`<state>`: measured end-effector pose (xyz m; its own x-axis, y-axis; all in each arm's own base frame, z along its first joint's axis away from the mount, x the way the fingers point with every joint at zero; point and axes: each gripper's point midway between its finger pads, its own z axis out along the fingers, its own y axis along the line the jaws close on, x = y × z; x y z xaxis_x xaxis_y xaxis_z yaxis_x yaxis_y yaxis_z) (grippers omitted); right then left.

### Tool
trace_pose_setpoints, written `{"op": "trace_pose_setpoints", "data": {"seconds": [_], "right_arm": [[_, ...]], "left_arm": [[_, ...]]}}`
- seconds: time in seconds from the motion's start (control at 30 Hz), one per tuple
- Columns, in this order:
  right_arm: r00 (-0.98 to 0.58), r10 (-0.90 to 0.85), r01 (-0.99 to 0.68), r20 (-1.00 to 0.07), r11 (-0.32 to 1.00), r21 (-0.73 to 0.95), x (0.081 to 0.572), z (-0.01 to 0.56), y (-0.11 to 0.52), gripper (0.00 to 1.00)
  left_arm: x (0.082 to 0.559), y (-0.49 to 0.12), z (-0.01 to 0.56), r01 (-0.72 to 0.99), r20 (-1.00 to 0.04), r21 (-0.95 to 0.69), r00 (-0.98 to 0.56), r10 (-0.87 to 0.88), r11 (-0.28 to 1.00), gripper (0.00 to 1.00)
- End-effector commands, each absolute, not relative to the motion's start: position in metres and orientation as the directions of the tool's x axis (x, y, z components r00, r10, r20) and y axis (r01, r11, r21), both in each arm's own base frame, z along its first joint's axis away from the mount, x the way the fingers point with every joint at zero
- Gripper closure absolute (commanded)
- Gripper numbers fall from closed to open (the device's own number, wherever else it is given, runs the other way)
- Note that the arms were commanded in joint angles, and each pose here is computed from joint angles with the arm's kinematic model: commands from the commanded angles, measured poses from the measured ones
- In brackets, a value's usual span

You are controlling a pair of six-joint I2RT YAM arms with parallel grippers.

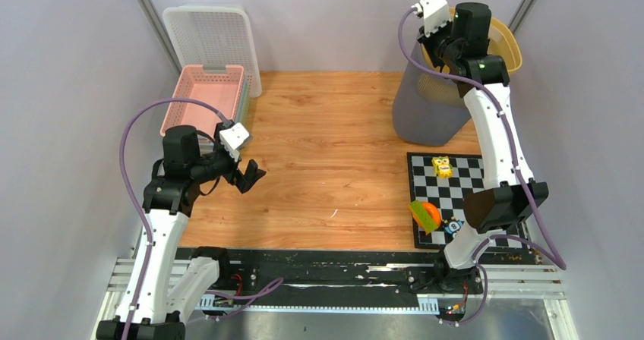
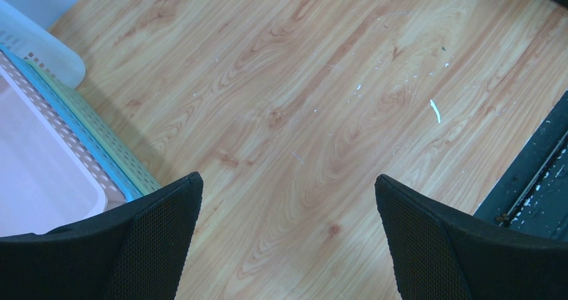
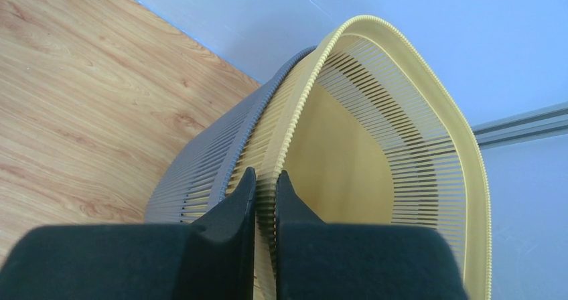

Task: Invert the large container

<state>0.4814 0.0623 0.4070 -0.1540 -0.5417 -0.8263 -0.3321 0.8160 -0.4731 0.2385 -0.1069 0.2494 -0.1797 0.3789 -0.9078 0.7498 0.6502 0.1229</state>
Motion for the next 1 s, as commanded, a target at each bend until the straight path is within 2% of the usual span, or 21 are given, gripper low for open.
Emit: {"op": "trace_pose_setpoints", "data": {"seconds": [0.0,0.37,0.6,0.67,0.77,0.87,0.9,0.97], "right_arm": [[0.132,-0.606,-0.129,-0.784,0.774,-0.62,0.459,0.524,0.055,0.98],[0.104,-0.705,-0.314,-0.702,0.646,-0.696,0.457,0.452,0.103,0.98],[0.019,-0.635,-0.346,-0.773,0.721,-0.601,0.446,0.448,0.104,0.97],[-0.014,-0.587,-0.348,-0.81,0.762,-0.546,0.441,0.453,0.104,0.87],[-0.081,-0.532,-0.394,-0.843,0.794,-0.463,0.437,0.446,0.111,0.51],[-0.147,-0.497,-0.455,-0.855,0.801,-0.388,0.433,0.436,0.12,0.24],[-0.166,-0.49,-0.477,-0.856,0.8,-0.365,0.434,0.432,0.124,0.19],[-0.185,-0.486,-0.511,-0.854,0.79,-0.339,0.43,0.427,0.129,0.16]], "left_arm": [[0.238,-0.109,0.253,0.757,-0.915,0.134,-0.154,0.373,0.64,0.0],[0.237,-0.109,0.253,0.755,-0.915,0.134,-0.154,0.373,0.641,0.0],[0.238,-0.109,0.252,0.756,-0.914,0.138,-0.152,0.376,0.64,0.0],[0.239,-0.108,0.251,0.755,-0.913,0.136,-0.156,0.377,0.642,0.0],[0.239,-0.108,0.252,0.755,-0.913,0.135,-0.156,0.376,0.641,0.0],[0.239,-0.108,0.252,0.754,-0.913,0.135,-0.157,0.376,0.643,0.0],[0.239,-0.108,0.253,0.754,-0.914,0.136,-0.155,0.376,0.643,0.0],[0.238,-0.108,0.252,0.753,-0.913,0.135,-0.158,0.376,0.644,0.0]]}}
